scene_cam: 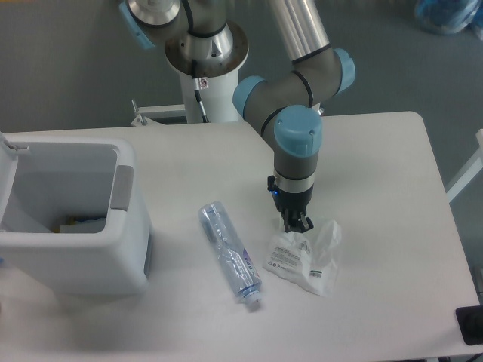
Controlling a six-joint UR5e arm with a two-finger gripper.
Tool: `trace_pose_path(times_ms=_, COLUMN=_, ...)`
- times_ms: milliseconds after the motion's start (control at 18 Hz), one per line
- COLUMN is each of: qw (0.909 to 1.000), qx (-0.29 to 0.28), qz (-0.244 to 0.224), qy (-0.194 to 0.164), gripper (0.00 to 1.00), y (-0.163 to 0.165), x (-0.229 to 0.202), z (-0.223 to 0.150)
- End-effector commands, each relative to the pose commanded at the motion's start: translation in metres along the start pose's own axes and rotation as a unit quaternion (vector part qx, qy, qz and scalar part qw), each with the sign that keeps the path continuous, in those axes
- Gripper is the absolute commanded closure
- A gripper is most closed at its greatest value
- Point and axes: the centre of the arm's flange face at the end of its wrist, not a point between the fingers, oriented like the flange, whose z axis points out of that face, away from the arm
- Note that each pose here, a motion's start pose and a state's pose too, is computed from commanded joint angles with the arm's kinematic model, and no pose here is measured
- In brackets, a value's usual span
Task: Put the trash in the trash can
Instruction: 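Close the gripper on the clear plastic bag, then lift the bag and carry it over the white trash bin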
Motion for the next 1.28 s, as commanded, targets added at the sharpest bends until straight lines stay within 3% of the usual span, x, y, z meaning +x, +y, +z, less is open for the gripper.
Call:
trace_pose_path(times_ms=167, qw=0.9999, qx=0.001, qz=-0.014, qy=0.005, gripper=1.0, y=0.013, x=-0.017, z=-0.048)
trace_pose_path(times_ms=444, qw=0.9948, qx=0.012, qz=-0.059, qy=0.083, gripper=1.0, y=0.02, x=-0.047, z=-0.173)
trace_pose_path(times_ms=778, qw=0.9795, qx=0.093, qz=-0.168, qy=0.059, gripper=1.0, y=-0.009, x=-0.041, z=-0.238)
trace_pose_path(times_ms=889, qw=0.965, qx=0.14, qz=-0.216, qy=0.053, gripper=1.0, y=-0.023, x=-0.038, z=-0.258)
trace_pose_path(times_ms=1167, qw=0.9057, qx=0.271, qz=-0.321, qy=0.06, gripper=1.0, y=-0.059, x=-0.01, z=-0.321)
trace_pose_path(times_ms=1278, qw=0.9047, qx=0.279, qz=-0.316, qy=0.06, gripper=1.0, y=-0.075, x=0.0, z=-0.335)
